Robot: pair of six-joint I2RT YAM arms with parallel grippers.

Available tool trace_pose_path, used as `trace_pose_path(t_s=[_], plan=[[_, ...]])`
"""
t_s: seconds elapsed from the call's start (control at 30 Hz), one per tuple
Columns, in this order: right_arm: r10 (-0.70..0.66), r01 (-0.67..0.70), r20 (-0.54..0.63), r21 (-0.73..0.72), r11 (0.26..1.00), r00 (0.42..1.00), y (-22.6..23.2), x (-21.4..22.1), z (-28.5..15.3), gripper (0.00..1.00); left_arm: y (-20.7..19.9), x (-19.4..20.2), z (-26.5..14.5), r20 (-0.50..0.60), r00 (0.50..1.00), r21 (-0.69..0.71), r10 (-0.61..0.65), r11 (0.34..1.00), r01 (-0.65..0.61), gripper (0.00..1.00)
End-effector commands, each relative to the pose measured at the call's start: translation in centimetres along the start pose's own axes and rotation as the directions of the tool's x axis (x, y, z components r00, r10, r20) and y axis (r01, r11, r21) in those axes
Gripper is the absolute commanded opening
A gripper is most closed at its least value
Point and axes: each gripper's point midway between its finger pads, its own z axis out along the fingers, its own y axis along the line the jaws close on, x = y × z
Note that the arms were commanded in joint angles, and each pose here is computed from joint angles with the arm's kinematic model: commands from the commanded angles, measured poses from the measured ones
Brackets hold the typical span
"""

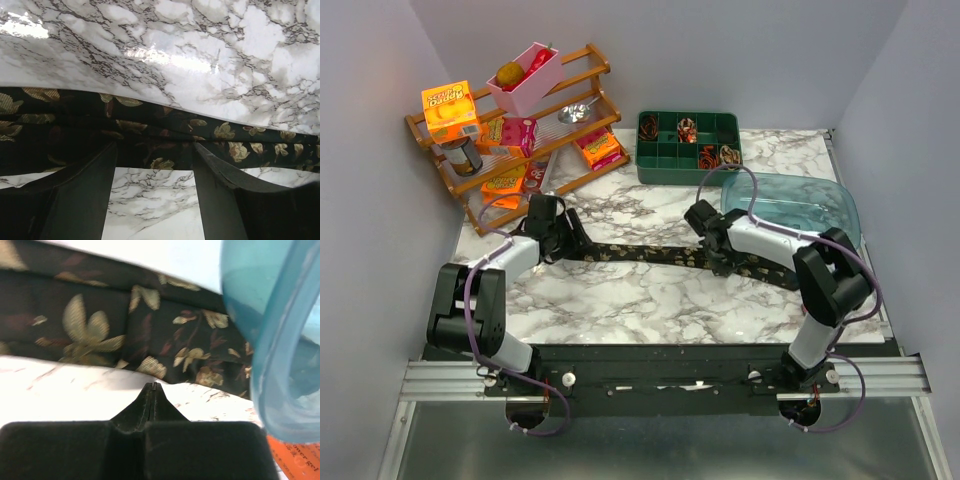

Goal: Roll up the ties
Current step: Flatten out the tie at the center of the board, then roll the tie at the center of the board.

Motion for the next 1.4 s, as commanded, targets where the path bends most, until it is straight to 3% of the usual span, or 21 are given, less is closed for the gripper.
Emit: trace_pose_path(t_s=[0.0, 0.13, 0.27, 0.43, 0.67, 1.37], plan=[[-0.006, 0.022, 0.11, -0.147, 0.989, 0.994, 1.3, -2.3, -3.1, 0.01, -2.8, -1.9, -1.6, 0.064, 0.997, 0.119, 0.043, 0.992, -0.05, 0.74], [-0.005, 0.078, 0.231, -0.309, 0.948, 0.973, 3.4, -4.4, -6.2, 0.01, -4.1, -2.6, -2.5, 0.093, 0.994, 0.175, 0.055, 0.982, -0.071, 0.76], [0.011, 0.109, 0.309, -0.366, 0.924, 0.951, 4.7, -6.8, -7.7, 0.01, -5.1, -2.9, -3.0, 0.109, 0.992, 0.215, 0.059, 0.973, -0.081, 0.77], [-0.041, 0.126, 0.245, -0.341, 0.932, 0.969, 6.6, -8.2, -4.9, 0.01, -5.5, -3.3, -3.5, 0.121, 0.991, 0.225, 0.058, 0.971, -0.084, 0.77], [-0.063, 0.144, 0.249, -0.323, 0.936, 0.966, 9.2, -10.8, -3.6, 0.01, -5.4, -3.3, -3.7, 0.125, 0.99, 0.22, 0.06, 0.972, -0.086, 0.79], [-0.164, 0.168, 0.036, -0.184, 0.968, 0.986, 6.0, -2.3, 1.2, 0.01, -3.8, -5.0, -4.5, 0.193, 0.978, 0.095, 0.076, 0.991, -0.096, 0.79]])
